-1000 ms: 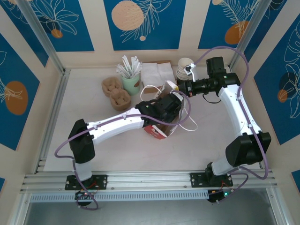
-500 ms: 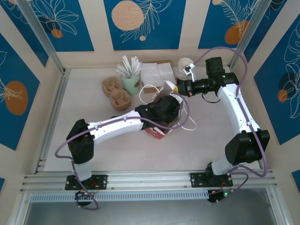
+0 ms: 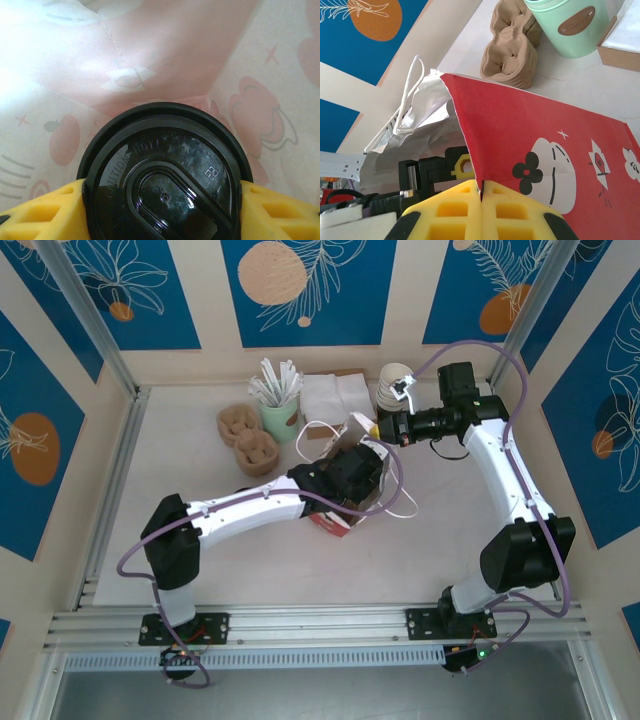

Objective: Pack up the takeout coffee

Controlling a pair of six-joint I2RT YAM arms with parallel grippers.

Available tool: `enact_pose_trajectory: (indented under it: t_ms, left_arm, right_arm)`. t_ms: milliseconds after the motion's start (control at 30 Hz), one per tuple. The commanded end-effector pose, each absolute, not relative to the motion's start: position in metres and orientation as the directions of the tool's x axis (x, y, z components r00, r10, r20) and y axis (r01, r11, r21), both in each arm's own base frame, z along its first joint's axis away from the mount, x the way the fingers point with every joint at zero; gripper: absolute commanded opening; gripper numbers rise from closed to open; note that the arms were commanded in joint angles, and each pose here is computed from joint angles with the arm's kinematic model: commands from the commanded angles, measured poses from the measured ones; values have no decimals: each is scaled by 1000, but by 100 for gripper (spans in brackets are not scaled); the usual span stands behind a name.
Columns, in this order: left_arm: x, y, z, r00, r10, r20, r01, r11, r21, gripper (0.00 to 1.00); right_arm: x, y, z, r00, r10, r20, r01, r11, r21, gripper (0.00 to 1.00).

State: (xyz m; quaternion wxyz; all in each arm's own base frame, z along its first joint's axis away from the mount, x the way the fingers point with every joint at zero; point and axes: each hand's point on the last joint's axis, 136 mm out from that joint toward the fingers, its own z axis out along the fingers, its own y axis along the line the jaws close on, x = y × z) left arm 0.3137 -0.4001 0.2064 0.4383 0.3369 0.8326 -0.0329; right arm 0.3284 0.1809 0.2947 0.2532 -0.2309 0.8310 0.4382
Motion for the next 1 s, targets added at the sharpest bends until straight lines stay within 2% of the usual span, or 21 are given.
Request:
enact_pose_trajectory:
  t_ms: [0, 967]
  left_arm:
    - [326, -388, 223, -407, 458, -790, 534, 821, 201, 58]
    - [340, -396, 195, -452, 434, -780, 538, 829, 150, 58]
  right_arm:
    - [313, 190, 294, -792, -170, -587, -593, 446, 671, 4]
    - [319, 196, 290, -790, -176, -587, -600, 423, 680, 3]
